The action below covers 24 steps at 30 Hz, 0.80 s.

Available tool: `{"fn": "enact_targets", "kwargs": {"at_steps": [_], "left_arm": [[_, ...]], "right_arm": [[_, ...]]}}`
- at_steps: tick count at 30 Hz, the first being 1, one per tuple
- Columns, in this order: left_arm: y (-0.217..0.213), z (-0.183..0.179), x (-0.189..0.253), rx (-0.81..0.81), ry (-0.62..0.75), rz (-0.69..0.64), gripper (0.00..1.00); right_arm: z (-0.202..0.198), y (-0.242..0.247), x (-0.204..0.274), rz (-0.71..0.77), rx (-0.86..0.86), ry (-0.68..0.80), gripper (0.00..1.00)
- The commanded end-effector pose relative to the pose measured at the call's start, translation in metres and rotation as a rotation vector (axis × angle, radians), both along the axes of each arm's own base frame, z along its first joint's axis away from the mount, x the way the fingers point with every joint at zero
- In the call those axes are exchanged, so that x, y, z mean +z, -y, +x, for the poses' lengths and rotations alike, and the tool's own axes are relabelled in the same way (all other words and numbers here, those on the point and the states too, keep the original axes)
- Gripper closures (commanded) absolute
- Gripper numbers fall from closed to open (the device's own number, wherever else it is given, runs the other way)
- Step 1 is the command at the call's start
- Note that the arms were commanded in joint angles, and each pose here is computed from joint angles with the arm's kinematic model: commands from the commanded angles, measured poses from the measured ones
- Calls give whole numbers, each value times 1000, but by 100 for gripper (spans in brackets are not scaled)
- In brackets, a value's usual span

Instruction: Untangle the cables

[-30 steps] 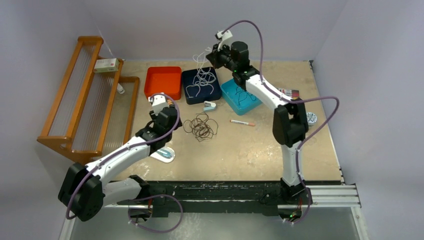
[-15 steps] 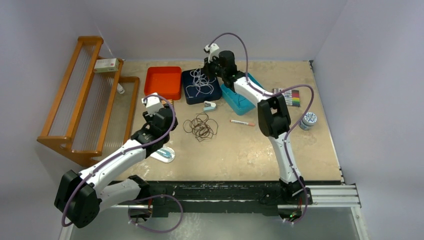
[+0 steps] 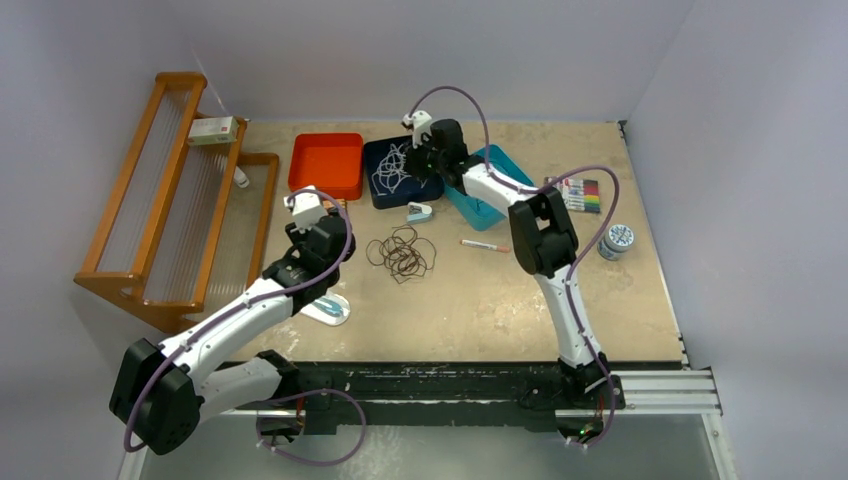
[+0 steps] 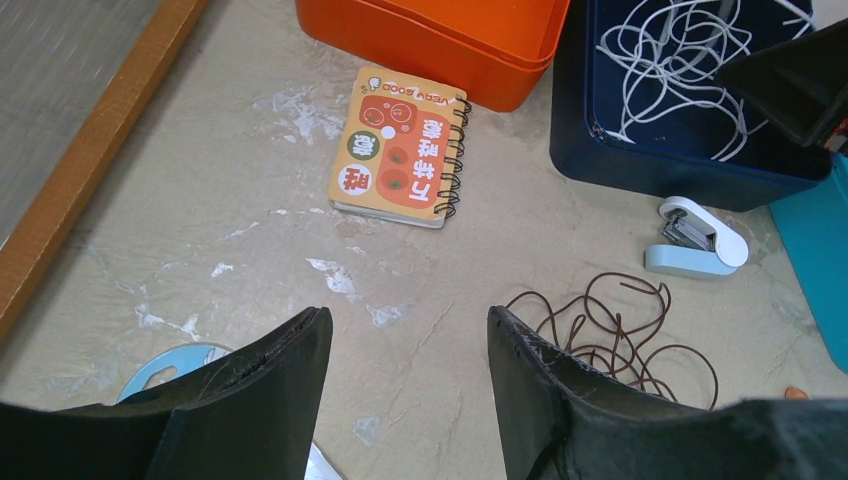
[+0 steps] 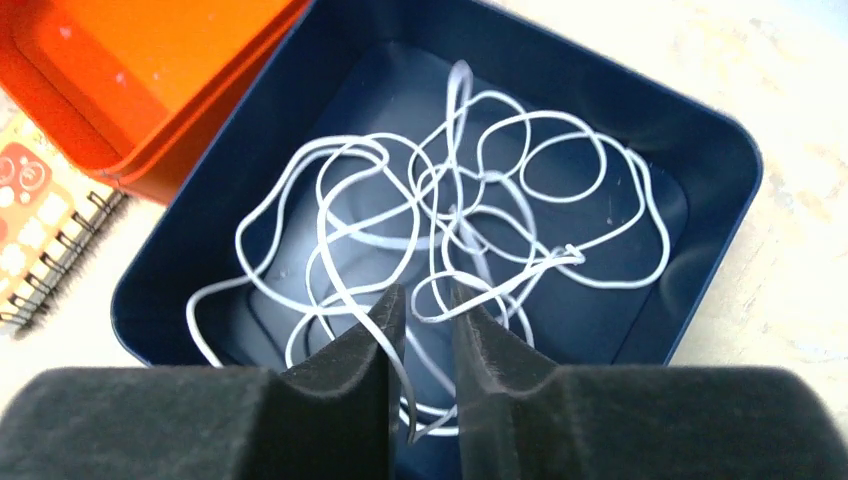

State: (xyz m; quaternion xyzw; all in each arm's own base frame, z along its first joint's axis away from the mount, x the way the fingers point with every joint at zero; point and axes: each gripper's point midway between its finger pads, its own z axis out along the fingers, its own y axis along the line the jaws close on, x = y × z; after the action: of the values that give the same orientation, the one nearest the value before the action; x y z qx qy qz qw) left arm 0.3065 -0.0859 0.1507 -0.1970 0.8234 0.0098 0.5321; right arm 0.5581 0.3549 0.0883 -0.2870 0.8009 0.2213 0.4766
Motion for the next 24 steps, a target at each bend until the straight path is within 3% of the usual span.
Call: {"fn": "enact_targets", "kwargs": {"at_steps": [1,5,9,17,24], "left_arm": [[-1,8,20,18,44,-6,42],[-2,9,22,21,49,-2,42],[-1,11,26,20,51,3,42],[9,27,48,-28,55,10,37],[4,78,73,-96,7,-20,37]], "right_arm": [[-2,3,74,38,-11,130,70],[-6,7,102,61,-24,174,53],[-13,13,128,78,-34,208,42],[-44,30,153,124,-62,207,38],[-85,45,134,189,-81,126,38]]}}
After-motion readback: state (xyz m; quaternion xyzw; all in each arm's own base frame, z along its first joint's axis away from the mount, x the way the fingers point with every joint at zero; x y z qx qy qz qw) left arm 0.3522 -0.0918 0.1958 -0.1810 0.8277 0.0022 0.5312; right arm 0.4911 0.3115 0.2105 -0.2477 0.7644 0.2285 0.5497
